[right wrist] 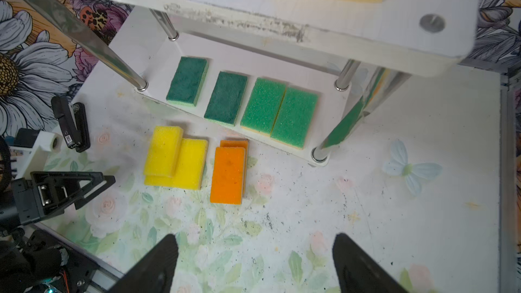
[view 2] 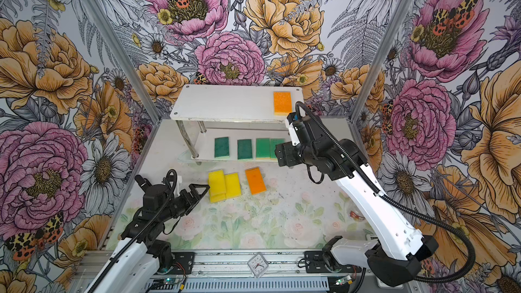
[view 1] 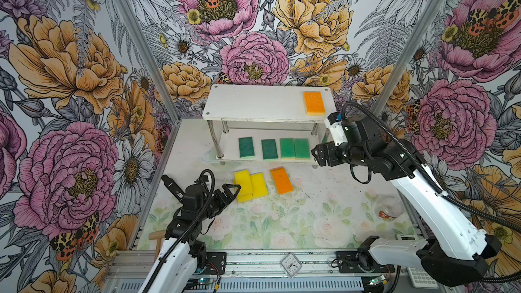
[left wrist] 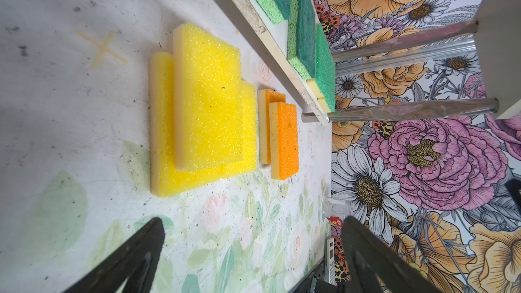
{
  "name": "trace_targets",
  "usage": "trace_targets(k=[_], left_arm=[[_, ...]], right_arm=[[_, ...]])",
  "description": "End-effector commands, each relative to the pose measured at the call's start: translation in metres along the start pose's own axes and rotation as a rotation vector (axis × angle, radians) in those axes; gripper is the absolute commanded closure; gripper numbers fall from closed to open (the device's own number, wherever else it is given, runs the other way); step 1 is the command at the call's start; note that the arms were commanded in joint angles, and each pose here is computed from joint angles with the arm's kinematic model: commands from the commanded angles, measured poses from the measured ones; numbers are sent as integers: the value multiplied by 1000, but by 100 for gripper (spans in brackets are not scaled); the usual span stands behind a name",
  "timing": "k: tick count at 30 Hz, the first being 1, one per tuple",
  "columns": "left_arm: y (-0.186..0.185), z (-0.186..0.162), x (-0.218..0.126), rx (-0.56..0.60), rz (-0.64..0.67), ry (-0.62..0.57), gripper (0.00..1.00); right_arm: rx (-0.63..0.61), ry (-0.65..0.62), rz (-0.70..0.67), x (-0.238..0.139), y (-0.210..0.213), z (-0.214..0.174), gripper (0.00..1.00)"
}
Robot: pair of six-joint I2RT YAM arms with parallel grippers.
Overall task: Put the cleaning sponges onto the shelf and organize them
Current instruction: 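Withdraw the right gripper from the top shelf toward the orange sponges, then lower the right gripper onto the top orange sponge and close it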
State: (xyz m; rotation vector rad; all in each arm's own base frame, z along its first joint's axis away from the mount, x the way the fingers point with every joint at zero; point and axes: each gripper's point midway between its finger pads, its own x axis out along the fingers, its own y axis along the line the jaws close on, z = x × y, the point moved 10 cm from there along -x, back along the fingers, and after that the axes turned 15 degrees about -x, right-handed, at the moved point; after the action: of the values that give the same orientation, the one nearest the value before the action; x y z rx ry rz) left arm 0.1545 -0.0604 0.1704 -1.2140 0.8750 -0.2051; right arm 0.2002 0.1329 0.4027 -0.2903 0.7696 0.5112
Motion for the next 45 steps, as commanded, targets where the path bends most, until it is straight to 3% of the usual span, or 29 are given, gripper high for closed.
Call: trace_targets(k=[1, 22, 33, 45], left_arm=[[-9, 2, -4, 14, -20, -5, 1], [-8, 1, -3, 1, -5, -12, 1], [-8, 1, -3, -1, -5, -11, 1], [-5, -1, -2, -2, 5, -8, 1]], right_arm=[[-22, -9, 11, 3, 5, -8, 11], [-57, -36, 152, 91, 63, -76, 12], [-81, 35, 65, 139, 82, -92, 12], [-94, 137, 64, 187, 96, -98, 13]])
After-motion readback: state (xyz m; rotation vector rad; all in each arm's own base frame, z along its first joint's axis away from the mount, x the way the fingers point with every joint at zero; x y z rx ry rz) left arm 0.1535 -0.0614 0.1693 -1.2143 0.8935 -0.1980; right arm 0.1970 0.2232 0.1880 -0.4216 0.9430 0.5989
